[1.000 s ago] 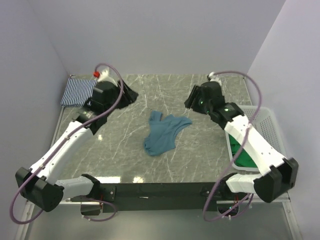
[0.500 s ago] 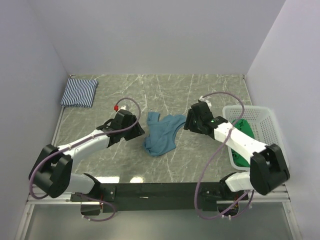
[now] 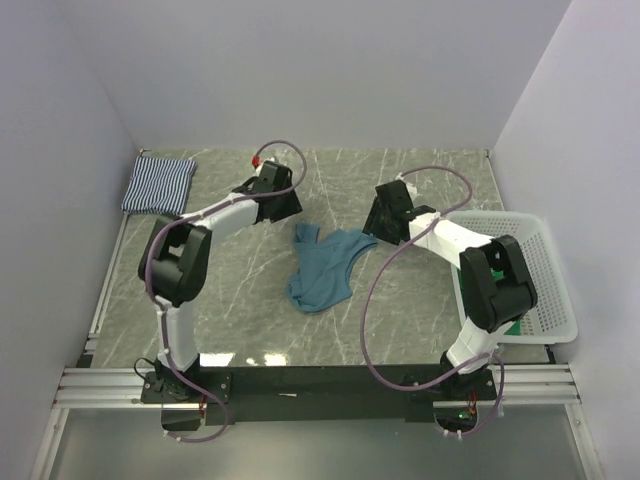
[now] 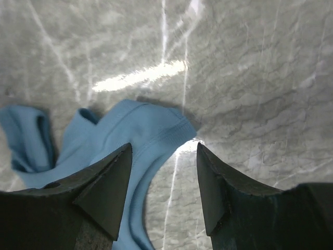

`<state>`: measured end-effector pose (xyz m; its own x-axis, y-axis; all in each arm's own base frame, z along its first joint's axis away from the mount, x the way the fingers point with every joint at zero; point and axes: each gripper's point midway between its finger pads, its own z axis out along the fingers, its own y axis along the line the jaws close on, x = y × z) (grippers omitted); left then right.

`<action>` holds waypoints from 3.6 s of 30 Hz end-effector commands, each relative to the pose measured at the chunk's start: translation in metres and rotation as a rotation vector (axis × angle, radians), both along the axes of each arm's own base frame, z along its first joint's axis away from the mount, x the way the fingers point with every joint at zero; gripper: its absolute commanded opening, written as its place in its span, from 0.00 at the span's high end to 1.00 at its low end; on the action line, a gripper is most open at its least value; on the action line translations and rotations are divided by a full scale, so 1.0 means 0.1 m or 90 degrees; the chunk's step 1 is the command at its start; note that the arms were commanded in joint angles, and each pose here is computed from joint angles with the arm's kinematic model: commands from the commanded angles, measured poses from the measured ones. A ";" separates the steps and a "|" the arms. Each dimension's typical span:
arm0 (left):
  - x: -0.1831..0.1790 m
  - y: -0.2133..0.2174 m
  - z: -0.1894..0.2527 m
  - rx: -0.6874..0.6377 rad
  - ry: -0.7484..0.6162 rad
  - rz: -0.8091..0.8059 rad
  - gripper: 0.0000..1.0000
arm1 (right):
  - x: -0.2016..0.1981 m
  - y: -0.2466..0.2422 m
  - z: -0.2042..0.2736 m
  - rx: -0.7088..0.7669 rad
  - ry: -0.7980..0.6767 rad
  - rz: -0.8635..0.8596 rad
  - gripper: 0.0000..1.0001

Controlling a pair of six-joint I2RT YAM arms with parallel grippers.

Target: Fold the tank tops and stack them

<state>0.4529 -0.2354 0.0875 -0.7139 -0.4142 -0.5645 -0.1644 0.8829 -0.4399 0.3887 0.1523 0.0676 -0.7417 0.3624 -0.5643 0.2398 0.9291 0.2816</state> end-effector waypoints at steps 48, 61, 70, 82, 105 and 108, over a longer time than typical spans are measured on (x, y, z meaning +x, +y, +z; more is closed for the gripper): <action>-0.65 0.89 2.68 0.002 -0.286 0.085 0.99 | -0.30 -0.05 2.63 0.035 -0.348 0.050 1.00; -1.97 1.19 4.26 -0.122 -0.506 0.022 1.00 | -1.70 -0.28 4.50 0.165 -0.650 0.188 1.00; -1.76 1.18 4.28 -0.099 -0.510 0.044 0.99 | -1.56 -0.26 4.42 0.140 -0.641 0.183 1.00; 0.50 1.01 2.06 -0.059 -0.255 0.071 0.79 | 0.82 0.19 2.21 0.060 -0.332 0.144 0.61; -0.97 1.49 0.59 -0.108 -0.063 0.252 0.73 | -0.86 0.23 0.47 0.060 -0.056 0.100 0.47; -0.83 1.33 0.30 -0.097 -0.001 0.210 0.85 | -0.64 0.33 0.36 0.041 -0.032 0.098 0.48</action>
